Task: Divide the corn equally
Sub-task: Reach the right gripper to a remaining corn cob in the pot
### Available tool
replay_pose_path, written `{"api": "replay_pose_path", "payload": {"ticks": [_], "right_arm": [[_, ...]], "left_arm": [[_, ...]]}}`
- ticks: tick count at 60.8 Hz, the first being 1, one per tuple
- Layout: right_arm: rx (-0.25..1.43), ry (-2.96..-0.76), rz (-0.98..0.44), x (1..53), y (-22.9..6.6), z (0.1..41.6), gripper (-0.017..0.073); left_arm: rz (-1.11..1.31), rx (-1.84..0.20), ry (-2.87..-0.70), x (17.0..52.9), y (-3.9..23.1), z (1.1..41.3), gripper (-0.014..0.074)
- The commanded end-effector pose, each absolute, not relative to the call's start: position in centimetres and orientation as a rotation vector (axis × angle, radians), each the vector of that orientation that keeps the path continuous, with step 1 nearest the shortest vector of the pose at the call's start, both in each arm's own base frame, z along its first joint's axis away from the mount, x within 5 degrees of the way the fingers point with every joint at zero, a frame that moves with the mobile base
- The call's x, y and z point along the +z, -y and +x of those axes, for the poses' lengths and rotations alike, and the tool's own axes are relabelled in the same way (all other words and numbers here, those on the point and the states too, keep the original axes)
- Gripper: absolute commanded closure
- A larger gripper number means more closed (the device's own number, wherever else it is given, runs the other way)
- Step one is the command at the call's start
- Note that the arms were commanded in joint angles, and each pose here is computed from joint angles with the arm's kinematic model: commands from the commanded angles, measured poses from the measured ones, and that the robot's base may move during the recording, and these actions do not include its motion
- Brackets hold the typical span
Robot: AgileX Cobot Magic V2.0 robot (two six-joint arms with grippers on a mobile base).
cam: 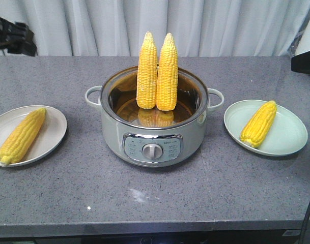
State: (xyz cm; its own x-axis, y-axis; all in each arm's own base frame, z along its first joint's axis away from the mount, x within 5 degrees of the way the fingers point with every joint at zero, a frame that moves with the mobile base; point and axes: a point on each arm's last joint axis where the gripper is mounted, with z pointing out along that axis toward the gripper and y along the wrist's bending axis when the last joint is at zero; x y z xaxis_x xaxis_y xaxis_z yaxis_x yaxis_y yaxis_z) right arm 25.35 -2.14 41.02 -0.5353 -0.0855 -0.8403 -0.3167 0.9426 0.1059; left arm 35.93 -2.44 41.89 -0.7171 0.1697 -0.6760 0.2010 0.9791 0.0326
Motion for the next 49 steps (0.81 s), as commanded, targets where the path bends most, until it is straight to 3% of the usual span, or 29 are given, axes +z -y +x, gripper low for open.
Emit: {"api": "replay_pose_path", "payload": {"ticks": [1, 15, 26, 35, 49], "right_arm": [[0.296, -2.046, -0.262, 42.7, 2.0, 24.9, -0.0031], [0.302, -2.039, -0.265, 42.7, 2.0, 24.9, -0.0031], [0.373, -1.979, -0.315, 43.1, 1.0, 25.3, -0.0031], [0.386, -1.998, -0.449, 41.6, -2.1, 27.2, -0.0031], [0.413, -2.002, -0.518, 38.9, -7.1, 32.8, -0.0031]], "left_arm": [[0.225, -0.069, -2.210, 46.1, 2.4, 32.7, 0.0006], [0.199, -0.071, -2.091, 46.3, 2.1, 27.2, 0.0006], [0.183, -0.066, -2.008, 46.7, 2.0, 25.8, 0.0006], [0.183, -0.066, -2.015, 46.6, 2.0, 25.9, 0.0006], [0.189, -0.063, -2.018, 46.6, 2.0, 25.9, 0.0006]]}}
